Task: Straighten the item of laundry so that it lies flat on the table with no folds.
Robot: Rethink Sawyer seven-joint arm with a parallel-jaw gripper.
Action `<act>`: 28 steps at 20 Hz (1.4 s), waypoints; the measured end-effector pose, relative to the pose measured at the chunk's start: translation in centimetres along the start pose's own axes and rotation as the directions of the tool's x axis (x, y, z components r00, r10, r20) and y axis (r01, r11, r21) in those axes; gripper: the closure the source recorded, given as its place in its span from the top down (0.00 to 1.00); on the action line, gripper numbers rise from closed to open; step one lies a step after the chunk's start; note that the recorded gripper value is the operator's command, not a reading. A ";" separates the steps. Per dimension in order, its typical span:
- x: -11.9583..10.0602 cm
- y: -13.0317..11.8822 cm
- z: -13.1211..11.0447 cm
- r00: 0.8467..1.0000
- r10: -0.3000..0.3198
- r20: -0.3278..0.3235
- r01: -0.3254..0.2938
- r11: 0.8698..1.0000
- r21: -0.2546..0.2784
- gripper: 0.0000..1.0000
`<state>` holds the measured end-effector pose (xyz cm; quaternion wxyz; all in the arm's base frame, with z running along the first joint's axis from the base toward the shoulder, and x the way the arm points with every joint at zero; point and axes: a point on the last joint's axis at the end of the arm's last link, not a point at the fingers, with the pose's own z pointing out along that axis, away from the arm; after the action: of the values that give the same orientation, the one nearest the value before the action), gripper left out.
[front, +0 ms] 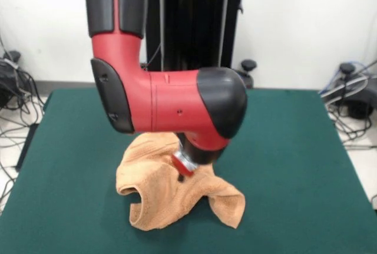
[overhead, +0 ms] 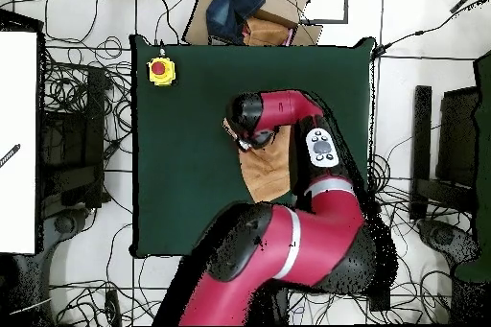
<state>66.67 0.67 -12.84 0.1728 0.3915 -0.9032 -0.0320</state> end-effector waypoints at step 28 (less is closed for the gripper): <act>-5.2 1.0 0.7 0.998 0.030 0.051 -0.029 0.999 -0.025 1.00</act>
<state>69.03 5.01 -14.82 0.1545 0.3751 -0.9126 -0.0503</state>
